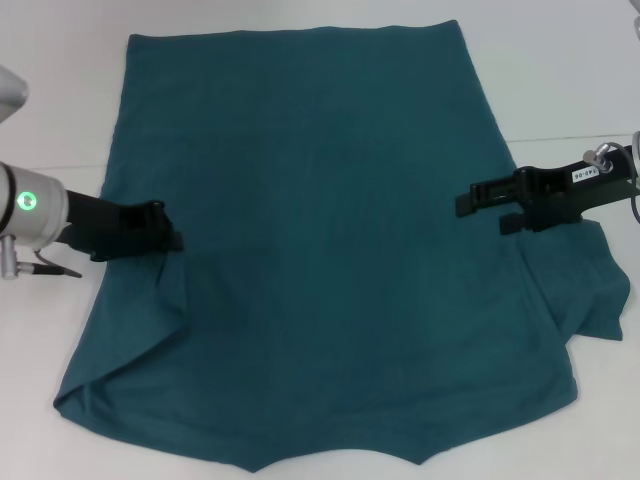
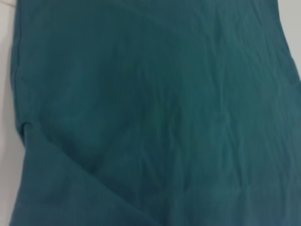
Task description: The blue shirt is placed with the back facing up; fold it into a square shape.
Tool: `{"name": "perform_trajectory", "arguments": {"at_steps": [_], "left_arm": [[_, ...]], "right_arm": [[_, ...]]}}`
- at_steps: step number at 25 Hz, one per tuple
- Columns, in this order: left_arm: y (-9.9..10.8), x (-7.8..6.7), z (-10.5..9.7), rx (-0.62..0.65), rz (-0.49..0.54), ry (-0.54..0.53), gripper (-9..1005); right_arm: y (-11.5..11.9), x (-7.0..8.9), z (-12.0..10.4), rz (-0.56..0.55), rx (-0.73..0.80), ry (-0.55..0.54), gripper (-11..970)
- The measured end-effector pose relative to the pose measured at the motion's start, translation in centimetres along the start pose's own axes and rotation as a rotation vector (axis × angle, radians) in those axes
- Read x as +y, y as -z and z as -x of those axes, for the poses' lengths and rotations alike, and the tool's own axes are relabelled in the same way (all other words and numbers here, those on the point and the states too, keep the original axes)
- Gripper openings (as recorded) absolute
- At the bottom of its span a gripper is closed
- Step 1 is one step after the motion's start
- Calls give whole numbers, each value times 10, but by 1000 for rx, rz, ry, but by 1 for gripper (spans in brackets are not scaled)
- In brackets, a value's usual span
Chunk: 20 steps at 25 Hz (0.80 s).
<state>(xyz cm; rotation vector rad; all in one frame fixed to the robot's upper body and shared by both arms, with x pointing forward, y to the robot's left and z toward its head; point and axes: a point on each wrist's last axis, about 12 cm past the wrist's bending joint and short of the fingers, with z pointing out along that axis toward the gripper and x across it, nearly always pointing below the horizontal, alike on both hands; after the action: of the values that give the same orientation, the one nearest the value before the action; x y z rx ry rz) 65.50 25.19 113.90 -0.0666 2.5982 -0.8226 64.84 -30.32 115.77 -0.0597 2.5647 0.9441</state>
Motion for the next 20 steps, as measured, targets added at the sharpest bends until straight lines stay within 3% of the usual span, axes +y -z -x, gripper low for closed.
{"name": "perform_trajectory", "arguments": {"at_steps": [7, 14, 17, 20], "left_arm": [[-12, -17, -1, 46, 53, -142, 20], [-17, -32, -7, 39, 21, -316, 43], [-15, -37, -10, 8, 10, -356, 175], [-7, -30, -10, -26, 8, -290, 300]], "right_arm": [[0, 0, 0, 0, 0, 0, 943], [-1, 0, 0, 0, -1, 3, 943], [-1, 0, 0, -1, 0, 3, 943], [0, -1, -1, -3, 0, 0, 943]]}}
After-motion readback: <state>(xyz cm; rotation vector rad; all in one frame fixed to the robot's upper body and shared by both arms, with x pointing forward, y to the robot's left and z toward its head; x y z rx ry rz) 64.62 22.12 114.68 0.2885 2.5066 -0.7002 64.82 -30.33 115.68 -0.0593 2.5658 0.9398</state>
